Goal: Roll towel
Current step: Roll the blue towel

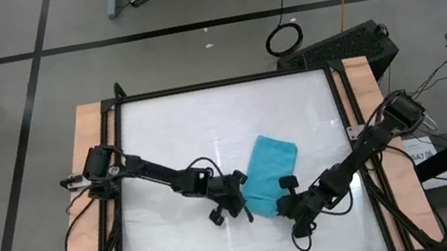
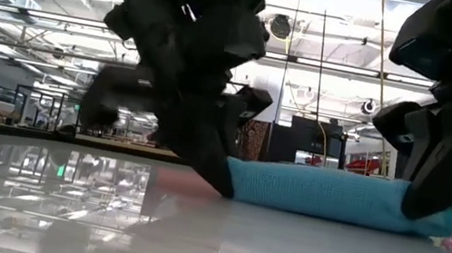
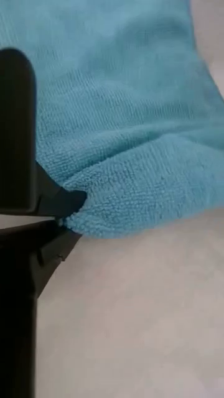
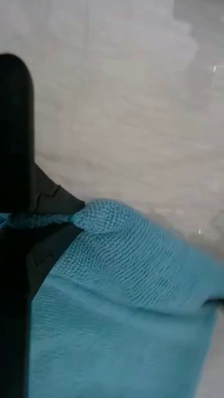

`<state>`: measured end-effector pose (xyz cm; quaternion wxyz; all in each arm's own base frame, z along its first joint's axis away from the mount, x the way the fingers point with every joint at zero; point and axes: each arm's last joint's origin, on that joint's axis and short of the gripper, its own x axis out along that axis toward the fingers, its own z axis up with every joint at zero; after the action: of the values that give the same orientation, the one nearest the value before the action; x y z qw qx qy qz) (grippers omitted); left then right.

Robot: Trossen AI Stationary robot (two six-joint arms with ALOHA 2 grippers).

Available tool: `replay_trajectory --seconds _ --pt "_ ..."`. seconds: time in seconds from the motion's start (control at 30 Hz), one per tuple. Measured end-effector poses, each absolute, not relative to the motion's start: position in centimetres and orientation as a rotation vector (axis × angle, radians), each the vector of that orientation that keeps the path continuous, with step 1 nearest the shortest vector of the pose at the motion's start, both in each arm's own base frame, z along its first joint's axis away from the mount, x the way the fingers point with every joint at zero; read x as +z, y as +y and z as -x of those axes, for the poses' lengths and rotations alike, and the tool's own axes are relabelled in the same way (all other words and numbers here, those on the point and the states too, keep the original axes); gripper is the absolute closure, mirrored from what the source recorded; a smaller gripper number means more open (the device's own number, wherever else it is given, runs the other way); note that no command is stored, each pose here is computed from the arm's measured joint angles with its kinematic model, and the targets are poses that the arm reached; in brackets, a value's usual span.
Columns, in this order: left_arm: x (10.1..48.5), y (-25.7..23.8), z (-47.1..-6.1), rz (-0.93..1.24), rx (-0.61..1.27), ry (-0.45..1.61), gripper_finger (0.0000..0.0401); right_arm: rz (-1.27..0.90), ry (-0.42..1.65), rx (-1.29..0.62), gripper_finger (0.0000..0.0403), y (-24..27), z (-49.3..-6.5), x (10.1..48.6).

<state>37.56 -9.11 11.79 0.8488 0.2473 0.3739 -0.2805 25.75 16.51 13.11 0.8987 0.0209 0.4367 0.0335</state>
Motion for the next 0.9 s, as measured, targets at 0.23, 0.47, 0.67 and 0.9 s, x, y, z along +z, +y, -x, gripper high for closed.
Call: replay_trajectory --seconds 0.23,0.47,0.67,0.9 --pt "12.8 -10.1 -38.0 -0.157 -0.703 0.817 0.0396 -0.153 0.893 0.037 0.0401 16.5 -25.3 14.5" --pt "14.2 -9.9 -39.0 0.102 -0.688 0.840 0.0397 -0.291 0.906 0.011 0.0397 16.4 -25.0 15.2" --pt "14.2 -8.7 -39.4 0.316 -0.610 0.917 0.0397 -0.402 0.970 0.006 0.0393 15.7 -25.2 15.0" --pt "13.8 -8.4 -39.0 0.348 -0.561 0.985 0.0398 -0.472 1.022 -0.014 0.0392 14.1 -26.0 14.8"
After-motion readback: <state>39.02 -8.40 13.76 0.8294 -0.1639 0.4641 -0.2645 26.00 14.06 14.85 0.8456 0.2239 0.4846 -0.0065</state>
